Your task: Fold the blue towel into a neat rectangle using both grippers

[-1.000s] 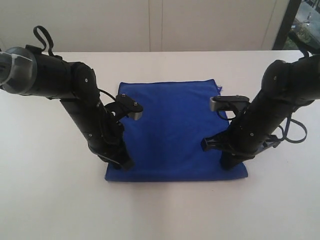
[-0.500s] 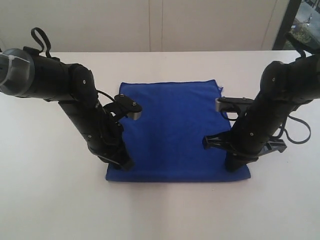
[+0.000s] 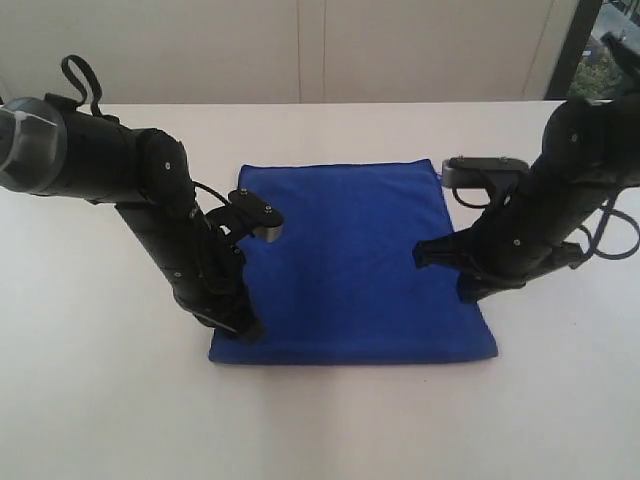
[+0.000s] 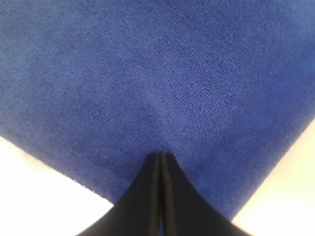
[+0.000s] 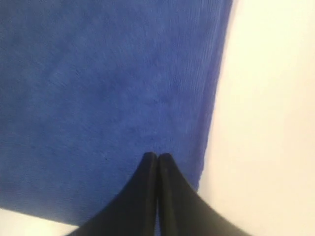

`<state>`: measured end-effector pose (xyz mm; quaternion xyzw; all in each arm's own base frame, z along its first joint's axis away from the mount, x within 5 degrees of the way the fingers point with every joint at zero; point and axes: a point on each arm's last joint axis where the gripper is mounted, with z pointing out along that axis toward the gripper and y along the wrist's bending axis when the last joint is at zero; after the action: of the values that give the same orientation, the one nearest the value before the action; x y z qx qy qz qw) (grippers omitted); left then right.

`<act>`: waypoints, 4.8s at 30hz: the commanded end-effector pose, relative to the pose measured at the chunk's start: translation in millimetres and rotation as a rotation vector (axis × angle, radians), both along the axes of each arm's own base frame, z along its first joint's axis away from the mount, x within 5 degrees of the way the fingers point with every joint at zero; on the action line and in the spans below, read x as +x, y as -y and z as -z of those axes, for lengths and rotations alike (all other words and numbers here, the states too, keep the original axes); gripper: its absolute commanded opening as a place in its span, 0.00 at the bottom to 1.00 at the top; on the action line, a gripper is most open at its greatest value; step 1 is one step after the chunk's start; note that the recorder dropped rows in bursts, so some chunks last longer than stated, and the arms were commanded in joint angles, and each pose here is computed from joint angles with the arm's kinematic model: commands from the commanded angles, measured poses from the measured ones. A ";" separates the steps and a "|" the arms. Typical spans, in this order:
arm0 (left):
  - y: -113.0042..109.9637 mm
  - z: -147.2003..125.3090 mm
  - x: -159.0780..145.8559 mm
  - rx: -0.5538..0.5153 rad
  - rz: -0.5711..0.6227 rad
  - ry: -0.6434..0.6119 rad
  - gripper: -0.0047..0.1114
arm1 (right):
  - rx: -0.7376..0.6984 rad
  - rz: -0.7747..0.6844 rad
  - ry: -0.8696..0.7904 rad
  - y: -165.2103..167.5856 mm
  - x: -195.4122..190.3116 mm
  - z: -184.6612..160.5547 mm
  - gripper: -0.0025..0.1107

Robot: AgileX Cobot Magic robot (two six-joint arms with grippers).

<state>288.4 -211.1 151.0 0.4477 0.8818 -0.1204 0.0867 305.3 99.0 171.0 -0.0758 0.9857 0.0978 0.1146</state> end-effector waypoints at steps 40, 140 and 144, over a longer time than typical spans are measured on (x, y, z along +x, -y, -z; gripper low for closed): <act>-2.2 9.0 -25.9 -0.040 0.669 -0.016 0.36 | -0.189 -1.157 0.060 -5.8 -40.0 37.6 0.37; -56.6 -60.9 91.9 -0.061 -0.299 0.310 0.04 | -0.100 -0.134 0.331 -1.4 70.1 -43.6 0.02; -48.6 -78.3 84.0 -0.189 -0.383 0.220 0.04 | -0.083 -0.094 0.257 -1.2 68.4 -54.4 0.02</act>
<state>378.5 -156.8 213.5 0.3123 0.9125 -0.0816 0.2512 374.6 102.6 215.2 -0.1619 0.9548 0.0440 0.2455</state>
